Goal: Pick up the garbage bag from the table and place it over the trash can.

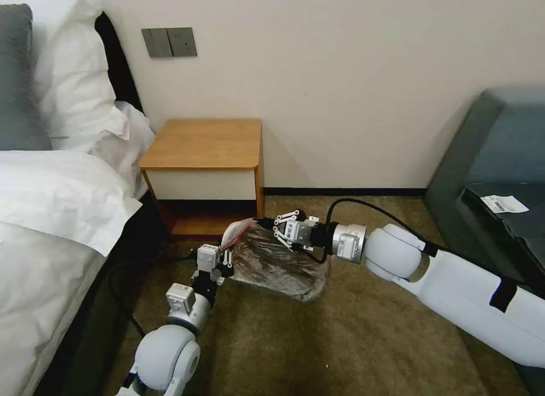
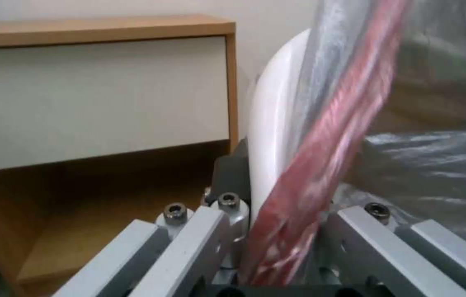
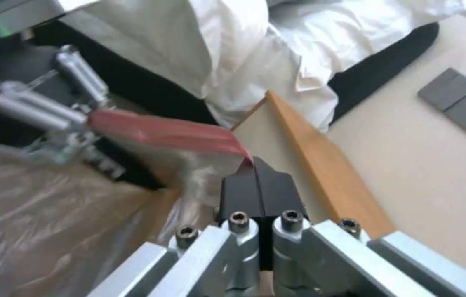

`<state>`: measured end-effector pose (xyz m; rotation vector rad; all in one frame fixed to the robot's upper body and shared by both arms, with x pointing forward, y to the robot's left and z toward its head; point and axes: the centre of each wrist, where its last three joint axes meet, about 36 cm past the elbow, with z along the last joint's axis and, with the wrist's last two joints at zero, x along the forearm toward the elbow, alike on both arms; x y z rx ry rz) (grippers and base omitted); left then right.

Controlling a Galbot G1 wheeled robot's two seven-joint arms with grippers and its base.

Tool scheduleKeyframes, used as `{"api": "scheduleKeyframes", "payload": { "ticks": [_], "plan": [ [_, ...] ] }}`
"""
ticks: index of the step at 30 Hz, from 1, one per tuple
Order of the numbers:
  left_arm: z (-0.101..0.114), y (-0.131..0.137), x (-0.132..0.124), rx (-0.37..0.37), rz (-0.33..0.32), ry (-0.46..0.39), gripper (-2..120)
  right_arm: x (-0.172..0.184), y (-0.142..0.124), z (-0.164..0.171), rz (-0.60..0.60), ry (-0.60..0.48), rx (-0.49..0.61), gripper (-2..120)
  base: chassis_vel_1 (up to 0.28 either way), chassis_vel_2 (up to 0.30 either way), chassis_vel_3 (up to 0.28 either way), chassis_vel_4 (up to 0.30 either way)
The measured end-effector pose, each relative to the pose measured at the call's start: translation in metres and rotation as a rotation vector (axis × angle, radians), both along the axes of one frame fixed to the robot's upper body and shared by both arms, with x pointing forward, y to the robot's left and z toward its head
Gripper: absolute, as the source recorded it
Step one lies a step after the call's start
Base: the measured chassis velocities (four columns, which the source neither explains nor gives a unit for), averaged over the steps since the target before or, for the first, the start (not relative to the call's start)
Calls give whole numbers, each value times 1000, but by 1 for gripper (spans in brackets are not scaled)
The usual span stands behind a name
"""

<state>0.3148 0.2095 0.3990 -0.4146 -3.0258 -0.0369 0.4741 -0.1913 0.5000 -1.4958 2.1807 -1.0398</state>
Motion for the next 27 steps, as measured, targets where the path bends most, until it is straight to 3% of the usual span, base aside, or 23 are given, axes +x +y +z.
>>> {"api": "scheduleKeyframes", "payload": {
  "ticks": [17, 22, 27],
  "plan": [
    [1, -4, -14, 42, -54, -78, 6, 27, 27, 1, 7, 5, 34, 0, 0, 0, 0, 0],
    [0, -4, -16, -6, -65, -114, 6, 25, 33, -5, -50, 89, 136, 0, 0, 0, 0, 0],
    [5, -5, -18, -35, -75, -141, 6, 33, 27, -15, -112, 126, 151, 0, 0, 0, 0, 0]
  ]
}}
